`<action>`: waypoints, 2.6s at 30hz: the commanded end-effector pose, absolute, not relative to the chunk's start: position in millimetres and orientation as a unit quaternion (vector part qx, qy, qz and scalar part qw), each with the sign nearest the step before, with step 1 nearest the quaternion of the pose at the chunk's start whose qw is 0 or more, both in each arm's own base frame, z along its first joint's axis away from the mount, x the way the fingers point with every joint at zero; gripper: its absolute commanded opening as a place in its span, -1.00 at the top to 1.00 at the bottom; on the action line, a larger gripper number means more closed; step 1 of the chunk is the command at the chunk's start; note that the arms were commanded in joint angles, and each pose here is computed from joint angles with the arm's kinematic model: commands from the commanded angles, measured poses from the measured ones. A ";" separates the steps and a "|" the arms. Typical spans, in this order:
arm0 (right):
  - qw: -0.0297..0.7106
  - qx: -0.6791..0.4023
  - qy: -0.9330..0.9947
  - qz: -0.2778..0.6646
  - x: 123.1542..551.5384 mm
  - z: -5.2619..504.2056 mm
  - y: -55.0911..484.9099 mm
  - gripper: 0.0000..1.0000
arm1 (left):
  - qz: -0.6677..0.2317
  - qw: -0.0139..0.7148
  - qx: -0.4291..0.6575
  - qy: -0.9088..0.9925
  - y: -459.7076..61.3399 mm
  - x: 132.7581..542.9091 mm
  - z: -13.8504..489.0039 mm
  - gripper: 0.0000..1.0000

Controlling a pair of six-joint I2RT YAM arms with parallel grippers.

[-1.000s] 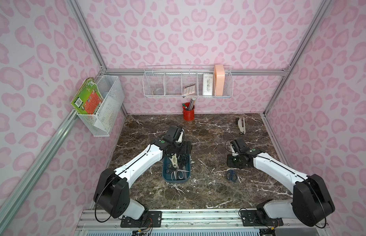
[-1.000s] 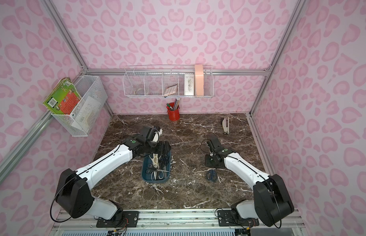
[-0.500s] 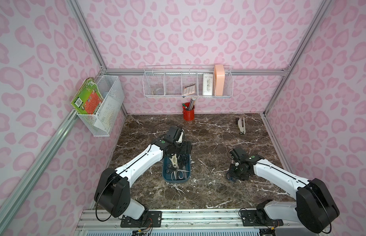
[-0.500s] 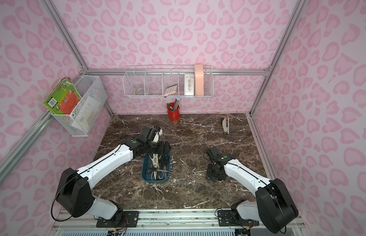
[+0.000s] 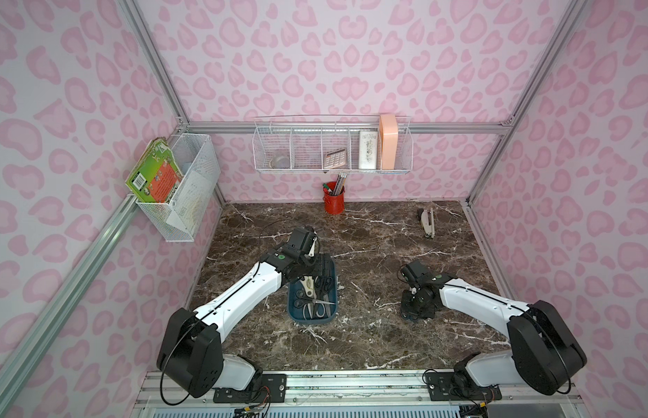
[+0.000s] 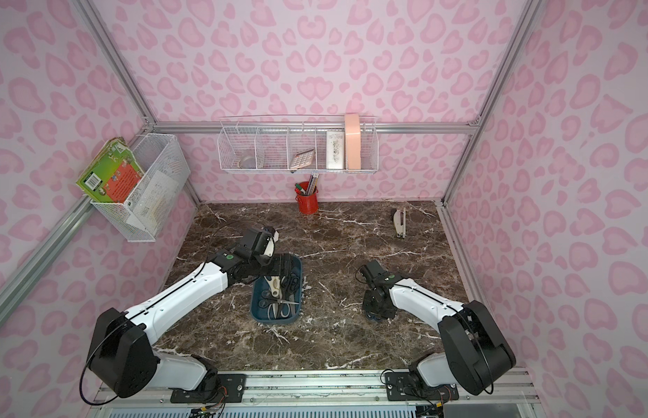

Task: Put the scissors into the storage box
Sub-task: Pick up the scissors from the center of the board, then place the scissors in the storage box.

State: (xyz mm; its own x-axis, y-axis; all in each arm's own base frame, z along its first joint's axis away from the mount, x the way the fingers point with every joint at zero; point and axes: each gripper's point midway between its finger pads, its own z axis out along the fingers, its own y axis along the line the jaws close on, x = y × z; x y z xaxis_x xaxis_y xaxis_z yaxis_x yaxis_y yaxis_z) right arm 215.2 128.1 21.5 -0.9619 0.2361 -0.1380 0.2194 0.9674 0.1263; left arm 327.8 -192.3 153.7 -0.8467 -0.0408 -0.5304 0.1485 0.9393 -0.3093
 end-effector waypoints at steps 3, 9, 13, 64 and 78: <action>0.076 0.117 0.989 0.046 215.0 12.6 125.9 0.49 | -0.166 0.281 0.023 0.945 -186.1 328.2 154.8 -0.79; 0.071 0.116 0.990 0.039 211.9 1.2 125.1 0.57 | -0.203 0.272 -0.016 0.941 -177.3 330.4 157.0 -0.80; 0.076 0.115 0.989 0.043 214.7 2.2 126.4 0.70 | -0.198 0.288 -0.036 0.936 -156.9 334.4 163.8 -0.80; 0.129 -0.271 0.944 0.136 221.6 69.5 434.2 0.33 | -0.154 0.368 -0.247 0.883 15.6 356.3 183.8 -0.81; 0.386 -0.160 0.899 0.134 345.4 190.7 314.3 0.29 | -0.113 0.384 -0.259 0.879 31.7 359.7 163.3 -0.87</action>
